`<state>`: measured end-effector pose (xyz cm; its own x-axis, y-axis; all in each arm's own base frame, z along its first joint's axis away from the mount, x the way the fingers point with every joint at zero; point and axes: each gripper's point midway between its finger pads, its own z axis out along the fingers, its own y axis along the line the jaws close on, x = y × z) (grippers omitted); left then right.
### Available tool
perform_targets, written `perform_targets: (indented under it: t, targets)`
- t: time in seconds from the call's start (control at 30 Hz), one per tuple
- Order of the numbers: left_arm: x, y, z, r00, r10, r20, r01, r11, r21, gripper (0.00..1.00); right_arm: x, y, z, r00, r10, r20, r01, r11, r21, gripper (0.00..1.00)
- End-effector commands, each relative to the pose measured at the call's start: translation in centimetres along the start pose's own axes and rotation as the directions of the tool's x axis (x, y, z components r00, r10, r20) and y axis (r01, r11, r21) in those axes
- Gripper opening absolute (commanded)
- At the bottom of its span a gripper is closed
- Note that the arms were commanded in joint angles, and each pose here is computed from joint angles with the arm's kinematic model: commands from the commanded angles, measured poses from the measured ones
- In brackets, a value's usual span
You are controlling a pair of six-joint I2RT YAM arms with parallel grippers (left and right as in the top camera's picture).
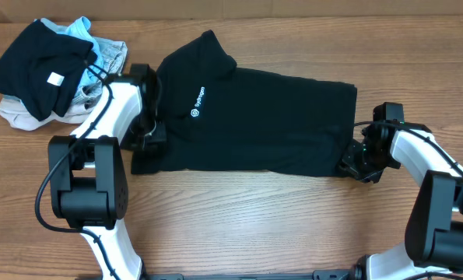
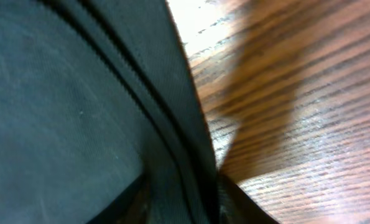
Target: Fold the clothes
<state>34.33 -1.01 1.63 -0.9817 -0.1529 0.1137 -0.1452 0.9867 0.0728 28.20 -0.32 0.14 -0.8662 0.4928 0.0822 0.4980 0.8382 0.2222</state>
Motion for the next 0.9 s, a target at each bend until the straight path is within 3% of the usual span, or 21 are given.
perform_targets:
  t: [0.0, 0.23, 0.53, 0.7, 0.8, 0.87]
  targets:
    - [1.1, -0.4, 1.8, 0.999, 0.009, -0.033, -0.009, 1.0, 0.009, 0.08, 0.1, 0.2, 0.3, 0.999, -0.05, -0.004, 0.05, 0.998, -0.024, 0.33]
    - [1.1, -0.4, 2.8, 1.0, 0.009, -0.021, -0.009, 1.0, 0.011, 0.1, -0.8, 0.7, -1.8, 0.998, -0.052, 0.045, 0.054, 0.998, -0.034, 0.42]
    - [0.8, -0.5, 2.8, 1.0, 0.008, -0.008, -0.008, 1.0, 0.013, 0.13, -1.4, 1.1, -1.5, 0.995, -0.067, 0.068, 0.069, 0.997, -0.041, 0.42]
    - [0.8, -0.5, 2.8, 1.0, 0.009, -0.008, -0.008, 1.0, 0.013, 0.14, -1.5, 2.3, -1.7, 0.991, -0.114, 0.075, 0.121, 0.987, -0.105, 0.31]
    - [0.8, -0.5, 2.8, 1.0, 0.009, -0.007, -0.008, 1.0, 0.013, 0.14, -1.5, 2.1, -1.6, 0.991, -0.112, 0.075, 0.119, 0.989, -0.092, 0.29]
    - [0.7, -0.5, 2.8, 1.0, 0.008, -0.004, -0.008, 1.0, 0.014, 0.15, -1.3, 2.0, -1.6, 0.992, -0.111, 0.067, 0.117, 0.989, -0.09, 0.2]
